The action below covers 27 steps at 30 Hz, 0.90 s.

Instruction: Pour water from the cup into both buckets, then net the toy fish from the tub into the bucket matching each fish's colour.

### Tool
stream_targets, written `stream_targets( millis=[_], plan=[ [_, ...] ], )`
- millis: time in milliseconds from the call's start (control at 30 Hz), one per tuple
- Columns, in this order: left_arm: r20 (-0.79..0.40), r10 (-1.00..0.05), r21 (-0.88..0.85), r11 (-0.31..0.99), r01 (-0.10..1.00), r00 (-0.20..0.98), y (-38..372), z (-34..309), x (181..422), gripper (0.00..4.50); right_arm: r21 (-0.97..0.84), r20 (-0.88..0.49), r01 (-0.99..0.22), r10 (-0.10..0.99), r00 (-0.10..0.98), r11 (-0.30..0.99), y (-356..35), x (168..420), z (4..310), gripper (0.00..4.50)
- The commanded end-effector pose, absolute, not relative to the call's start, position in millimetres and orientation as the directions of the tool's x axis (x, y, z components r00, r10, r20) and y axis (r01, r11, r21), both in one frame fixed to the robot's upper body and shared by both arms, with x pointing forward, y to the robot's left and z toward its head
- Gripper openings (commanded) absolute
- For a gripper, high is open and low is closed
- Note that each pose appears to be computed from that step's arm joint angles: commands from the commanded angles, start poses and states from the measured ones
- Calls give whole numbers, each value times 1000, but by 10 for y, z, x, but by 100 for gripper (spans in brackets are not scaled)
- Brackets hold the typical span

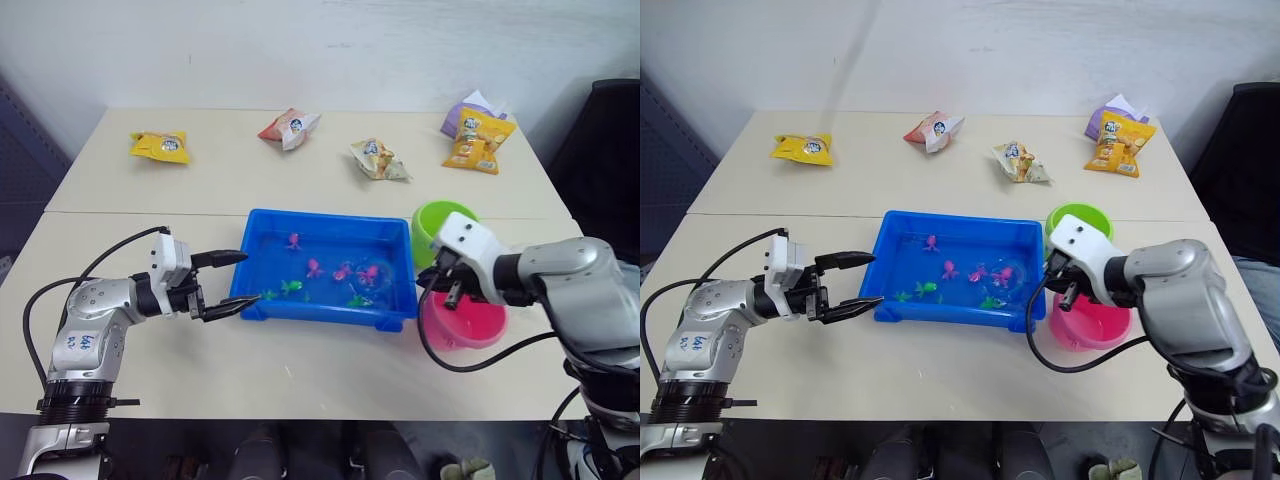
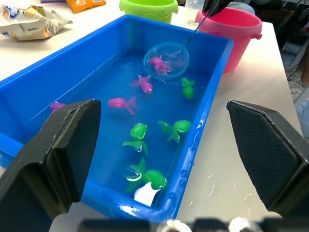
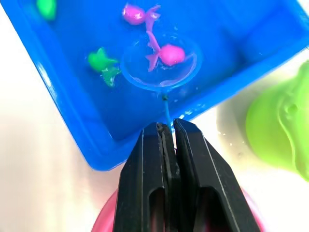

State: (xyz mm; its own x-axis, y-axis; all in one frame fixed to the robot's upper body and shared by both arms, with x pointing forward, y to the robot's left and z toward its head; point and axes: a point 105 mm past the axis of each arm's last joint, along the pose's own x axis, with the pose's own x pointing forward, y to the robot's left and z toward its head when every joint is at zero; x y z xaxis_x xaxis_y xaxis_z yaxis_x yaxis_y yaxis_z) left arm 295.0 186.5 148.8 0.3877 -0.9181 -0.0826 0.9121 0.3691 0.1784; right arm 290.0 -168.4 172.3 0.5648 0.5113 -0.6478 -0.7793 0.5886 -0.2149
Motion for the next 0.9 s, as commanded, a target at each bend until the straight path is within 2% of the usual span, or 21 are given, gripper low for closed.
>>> stream_targets(
  millis=[33, 133, 333, 567, 767, 900],
  plan=[
    [-65, -927, 203, 351, 914, 370, 1851, 1558, 2931, 448, -218, -611, -775, 536, 582, 593, -1728, 2798, 1847, 0],
    [-65, -935, 198, 330, 923, 349, 1811, 1556, 2936, 448, -186, -572, -777, 577, 583, 601, -1729, 2717, 1896, 0],
    [-52, -968, 197, 233, 952, 247, 1642, 1623, 2930, 448, -164, -511, -743, 588, 627, 649, -1897, 2490, 1995, 0],
    [-36, -997, 193, 60, 979, 68, 1232, 1718, 2861, 448, -207, -313, -686, 617, 722, 698, -2022, 2235, 2139, 0],
    [-15, -1000, 199, -13, 980, -10, 1049, 1791, 2872, 448, -298, -240, -558, 505, 829, 775, -2329, 2071, 2133, 0],
    [-17, -999, 191, -49, 980, -47, 963, 1778, 2898, 448, -421, -175, -423, 386, 906, 802, -2589, 1944, 2071, 0]
  ],
)
